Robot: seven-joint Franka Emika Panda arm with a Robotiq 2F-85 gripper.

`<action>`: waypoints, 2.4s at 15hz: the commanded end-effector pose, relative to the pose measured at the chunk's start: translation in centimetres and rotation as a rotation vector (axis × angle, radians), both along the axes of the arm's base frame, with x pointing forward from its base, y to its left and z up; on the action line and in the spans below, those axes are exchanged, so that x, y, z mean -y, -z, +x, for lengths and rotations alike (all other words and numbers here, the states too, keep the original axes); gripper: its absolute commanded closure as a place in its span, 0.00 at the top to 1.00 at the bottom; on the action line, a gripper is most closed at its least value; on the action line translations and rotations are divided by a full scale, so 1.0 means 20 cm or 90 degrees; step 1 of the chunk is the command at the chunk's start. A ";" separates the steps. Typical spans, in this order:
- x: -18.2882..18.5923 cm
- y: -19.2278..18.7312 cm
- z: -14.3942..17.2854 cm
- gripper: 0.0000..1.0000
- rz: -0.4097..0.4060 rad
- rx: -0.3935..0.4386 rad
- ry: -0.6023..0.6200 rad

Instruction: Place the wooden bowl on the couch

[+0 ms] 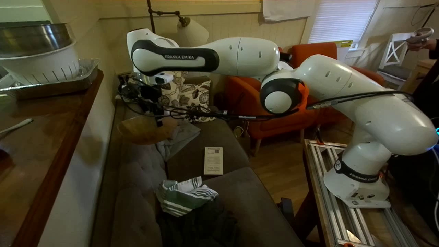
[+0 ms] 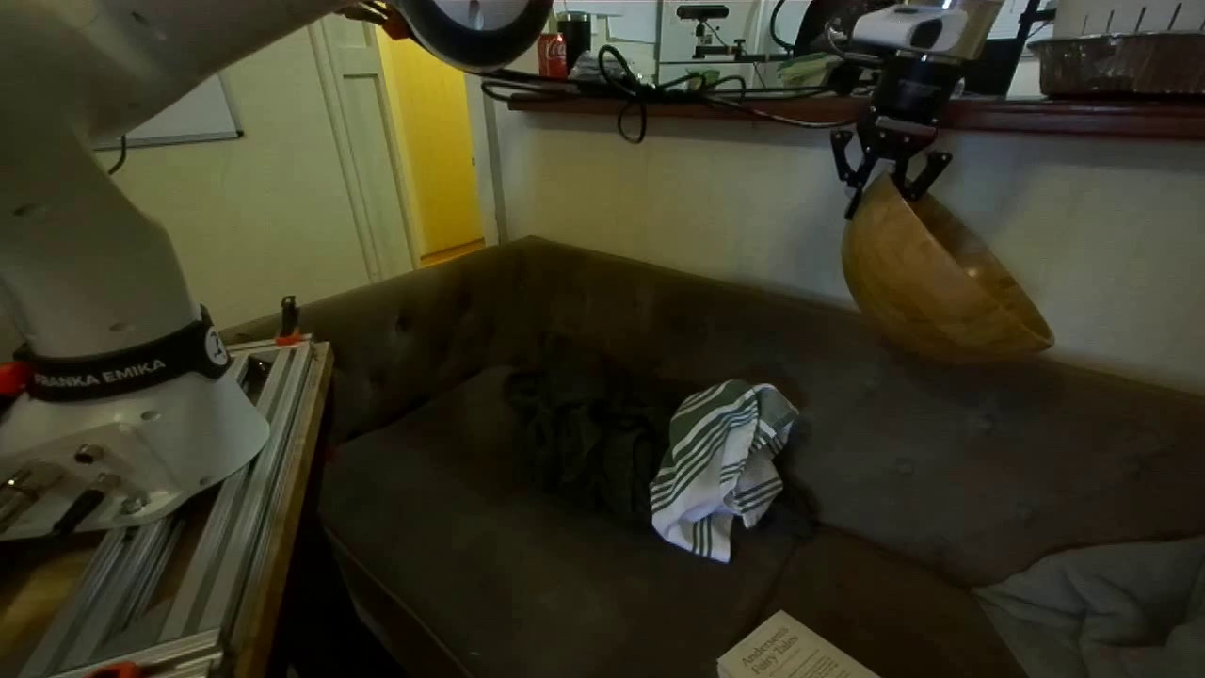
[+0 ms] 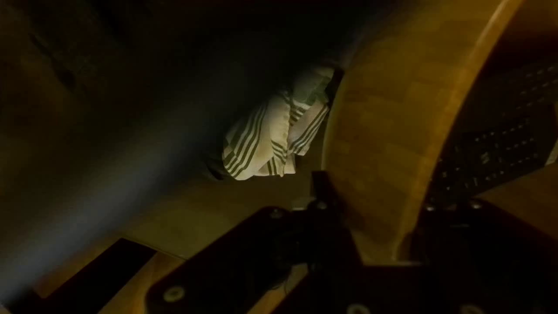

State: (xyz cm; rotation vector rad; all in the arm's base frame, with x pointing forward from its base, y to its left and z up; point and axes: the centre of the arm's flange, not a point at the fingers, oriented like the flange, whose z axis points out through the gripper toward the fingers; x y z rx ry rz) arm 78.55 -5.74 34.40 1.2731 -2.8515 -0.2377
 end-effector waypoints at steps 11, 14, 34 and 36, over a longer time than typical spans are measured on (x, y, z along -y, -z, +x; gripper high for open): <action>0.00 0.37 -0.16 0.04 0.019 -0.073 0.031; 0.07 0.57 -0.25 0.04 0.036 -0.110 0.073; 0.04 1.25 -0.12 0.16 -0.019 -0.176 0.318; 0.01 1.24 -0.13 0.04 -0.029 -0.145 0.292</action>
